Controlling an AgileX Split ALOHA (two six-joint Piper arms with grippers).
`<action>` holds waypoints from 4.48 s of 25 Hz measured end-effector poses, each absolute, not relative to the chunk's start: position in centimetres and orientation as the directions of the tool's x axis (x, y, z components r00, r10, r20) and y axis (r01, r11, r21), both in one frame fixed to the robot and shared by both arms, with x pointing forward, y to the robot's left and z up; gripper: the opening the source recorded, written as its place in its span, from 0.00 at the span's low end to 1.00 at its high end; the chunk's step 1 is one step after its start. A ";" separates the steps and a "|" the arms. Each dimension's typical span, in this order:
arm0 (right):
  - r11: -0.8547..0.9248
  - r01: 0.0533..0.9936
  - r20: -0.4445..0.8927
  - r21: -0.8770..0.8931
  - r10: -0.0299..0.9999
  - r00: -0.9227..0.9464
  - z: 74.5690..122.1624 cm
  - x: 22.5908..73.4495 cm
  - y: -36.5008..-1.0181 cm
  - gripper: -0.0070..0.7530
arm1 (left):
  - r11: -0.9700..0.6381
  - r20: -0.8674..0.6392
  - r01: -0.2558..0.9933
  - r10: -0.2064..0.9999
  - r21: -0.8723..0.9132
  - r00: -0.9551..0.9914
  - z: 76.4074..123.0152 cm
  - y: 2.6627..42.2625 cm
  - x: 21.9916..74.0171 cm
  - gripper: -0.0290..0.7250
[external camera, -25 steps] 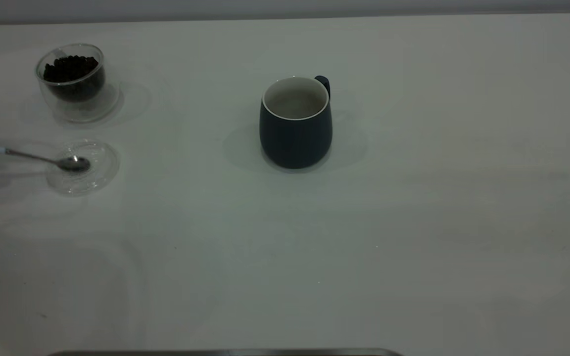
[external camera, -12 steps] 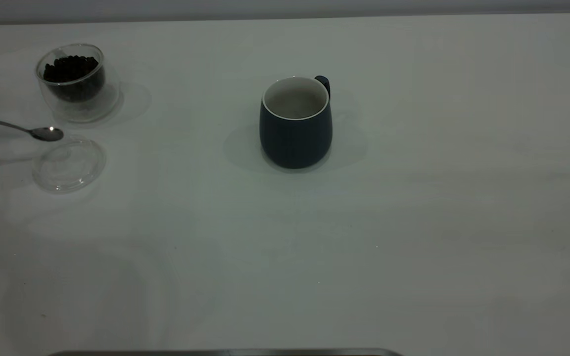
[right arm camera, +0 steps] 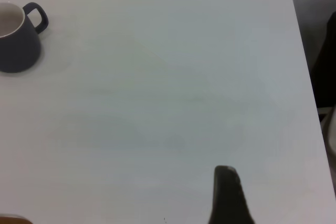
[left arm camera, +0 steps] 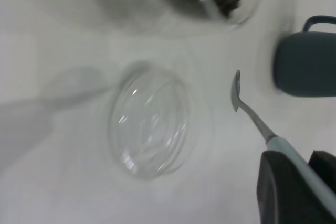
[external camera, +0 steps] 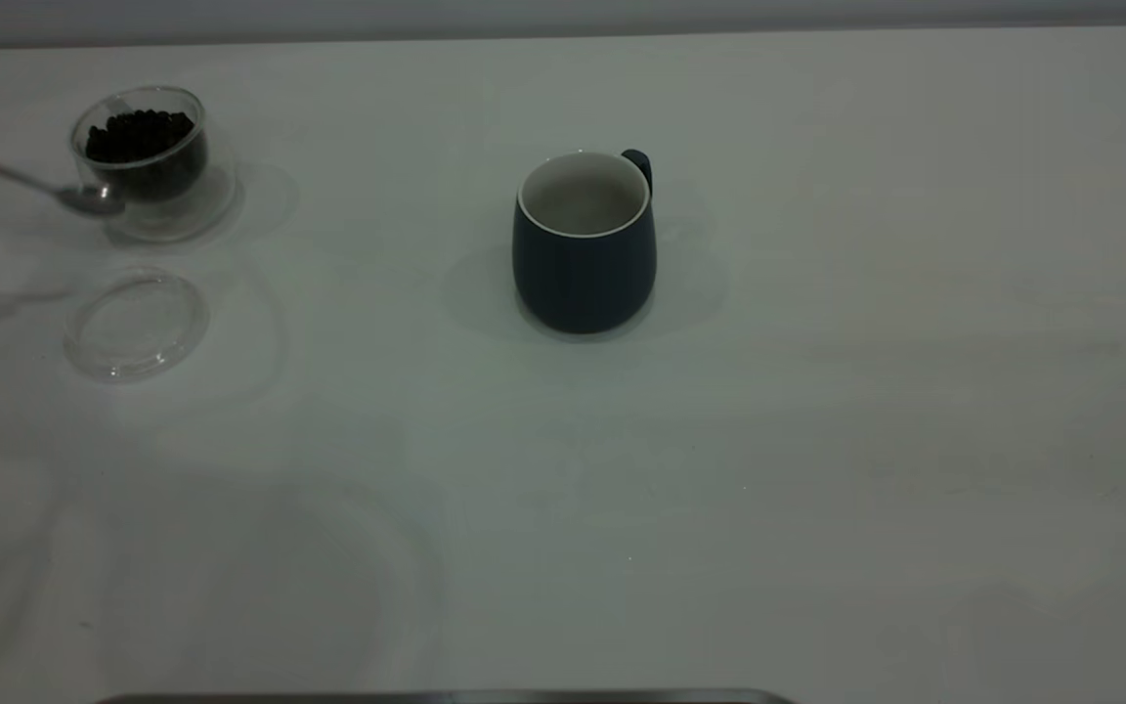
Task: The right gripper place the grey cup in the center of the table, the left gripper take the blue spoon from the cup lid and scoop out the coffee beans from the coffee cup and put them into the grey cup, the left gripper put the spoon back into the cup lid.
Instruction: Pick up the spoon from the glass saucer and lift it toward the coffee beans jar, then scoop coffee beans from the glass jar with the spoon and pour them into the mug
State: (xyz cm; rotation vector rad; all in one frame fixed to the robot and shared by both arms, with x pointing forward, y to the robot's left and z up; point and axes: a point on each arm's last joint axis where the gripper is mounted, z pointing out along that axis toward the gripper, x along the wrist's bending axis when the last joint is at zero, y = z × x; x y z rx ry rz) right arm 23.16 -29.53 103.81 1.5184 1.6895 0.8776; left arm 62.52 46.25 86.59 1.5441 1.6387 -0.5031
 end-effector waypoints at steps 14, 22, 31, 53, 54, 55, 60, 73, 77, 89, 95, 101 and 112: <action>0.087 0.528 -0.055 0.845 0.996 -0.076 103.8 23.2 -29.5 0.62 | 0.056 -0.638 0.808 0.647 0.587 0.418 89.0 45.8 64.5 0.21; 0.087 0.528 -0.055 0.845 0.996 -0.076 103.8 23.2 -29.5 0.62 | 0.011 -0.543 0.758 0.704 0.652 0.457 86.4 45.5 65.7 0.21; 0.087 0.528 -0.055 0.845 0.996 -0.076 103.8 23.2 -29.5 0.62 | 0.013 -0.512 0.713 0.705 0.701 0.491 85.7 45.5 66.0 0.21; 0.087 0.528 -0.055 0.845 0.996 -0.076 103.8 23.2 -29.5 0.62 | 0.020 -0.532 0.746 0.714 0.666 0.455 82.5 44.8 66.2 0.21; 0.087 0.528 -0.055 0.845 0.996 -0.076 103.8 23.2 -29.5 0.62 | 0.033 -0.545 0.756 0.714 0.654 0.440 82.4 44.8 66.2 0.21; 0.087 0.528 -0.055 0.845 0.996 -0.076 103.8 23.2 -29.5 0.62 | 0.050 -0.560 0.766 0.713 0.642 0.423 82.4 44.8 66.2 0.21; 0.087 0.528 -0.055 0.845 0.996 -0.076 103.8 23.2 -29.5 0.62 | 0.130 -0.638 0.823 0.702 0.553 0.318 82.3 44.8 66.1 0.21; 0.087 0.528 -0.055 0.845 0.996 -0.076 103.8 23.2 -29.5 0.62 | 0.320 -0.769 0.889 0.636 0.328 0.054 82.2 44.8 65.9 0.21; 0.087 0.528 -0.055 0.845 0.996 -0.076 103.8 23.2 -29.5 0.62 | 0.394 -0.803 0.868 0.596 0.301 0.008 82.5 44.8 66.3 0.21; 0.087 0.528 -0.055 0.845 0.996 -0.076 103.8 23.2 -29.5 0.62 | 0.461 -0.853 0.868 0.513 0.184 -0.092 82.7 44.6 66.2 0.21; 0.087 0.528 -0.055 0.845 0.996 -0.076 103.8 23.2 -29.5 0.62 | 0.470 -0.865 0.869 0.489 0.156 -0.109 82.8 45.5 65.6 0.21; 0.087 0.528 -0.055 0.845 0.996 -0.076 103.8 23.2 -29.5 0.62 | 0.476 -0.884 0.868 0.455 0.138 -0.109 83.1 46.9 64.6 0.21; 0.087 0.528 -0.055 0.845 0.996 -0.076 103.8 23.2 -29.5 0.62 | 0.451 -0.893 0.878 0.446 0.159 -0.068 83.3 47.2 64.2 0.21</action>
